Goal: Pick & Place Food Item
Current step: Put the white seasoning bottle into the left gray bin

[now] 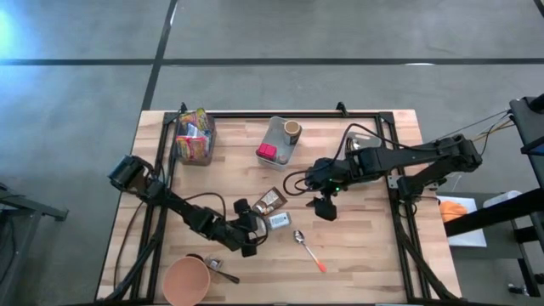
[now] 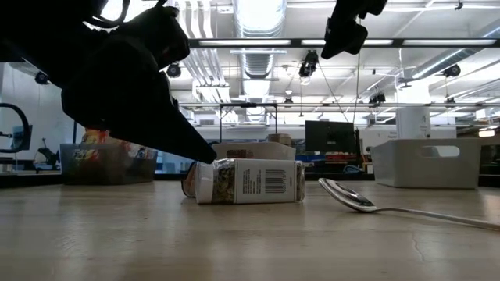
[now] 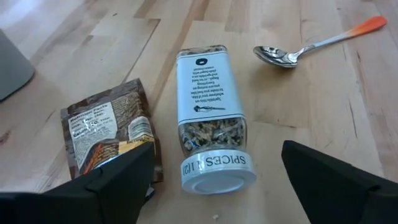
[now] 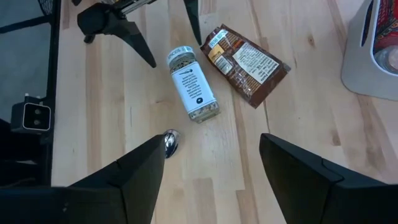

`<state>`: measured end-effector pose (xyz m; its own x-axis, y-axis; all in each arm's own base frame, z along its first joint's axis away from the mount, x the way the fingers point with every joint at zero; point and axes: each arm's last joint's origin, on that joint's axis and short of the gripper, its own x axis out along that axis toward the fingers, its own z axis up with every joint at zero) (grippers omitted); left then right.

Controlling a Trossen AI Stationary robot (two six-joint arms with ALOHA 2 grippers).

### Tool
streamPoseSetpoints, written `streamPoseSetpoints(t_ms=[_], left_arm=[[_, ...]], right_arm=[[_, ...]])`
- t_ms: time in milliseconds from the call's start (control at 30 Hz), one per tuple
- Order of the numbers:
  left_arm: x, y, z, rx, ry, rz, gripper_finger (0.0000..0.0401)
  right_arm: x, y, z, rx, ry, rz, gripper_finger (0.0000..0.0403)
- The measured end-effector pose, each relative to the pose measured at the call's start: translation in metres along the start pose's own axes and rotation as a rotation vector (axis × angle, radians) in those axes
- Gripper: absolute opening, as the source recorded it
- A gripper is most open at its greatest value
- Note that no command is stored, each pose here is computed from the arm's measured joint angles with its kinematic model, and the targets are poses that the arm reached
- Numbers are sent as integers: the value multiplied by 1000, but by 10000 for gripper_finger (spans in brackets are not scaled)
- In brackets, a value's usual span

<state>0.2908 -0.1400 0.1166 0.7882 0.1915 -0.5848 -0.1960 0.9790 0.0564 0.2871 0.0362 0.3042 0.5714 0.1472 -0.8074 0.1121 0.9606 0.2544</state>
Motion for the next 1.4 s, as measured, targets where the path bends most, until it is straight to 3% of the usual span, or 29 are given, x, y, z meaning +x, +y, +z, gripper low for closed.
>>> streamPoseSetpoints(t_ms=[333, 933, 1100, 1333, 1400], left_arm=[[16, -5, -16, 16, 16, 5, 361], [23, -5, -22, 16, -9, 60, 354], [23, -5, -22, 16, -8, 60, 305], [23, -6, -23, 18, 5, 42, 191], [23, -6, -23, 2, 7, 30, 191]], right_arm=[[0, 0, -1, 0, 6, -3, 260], [0, 0, -1, -7, 7, -3, 260], [0, 0, -1, -7, 7, -3, 260], [0, 0, -1, -8, 7, -3, 260], [0, 0, -1, -8, 7, -3, 260]])
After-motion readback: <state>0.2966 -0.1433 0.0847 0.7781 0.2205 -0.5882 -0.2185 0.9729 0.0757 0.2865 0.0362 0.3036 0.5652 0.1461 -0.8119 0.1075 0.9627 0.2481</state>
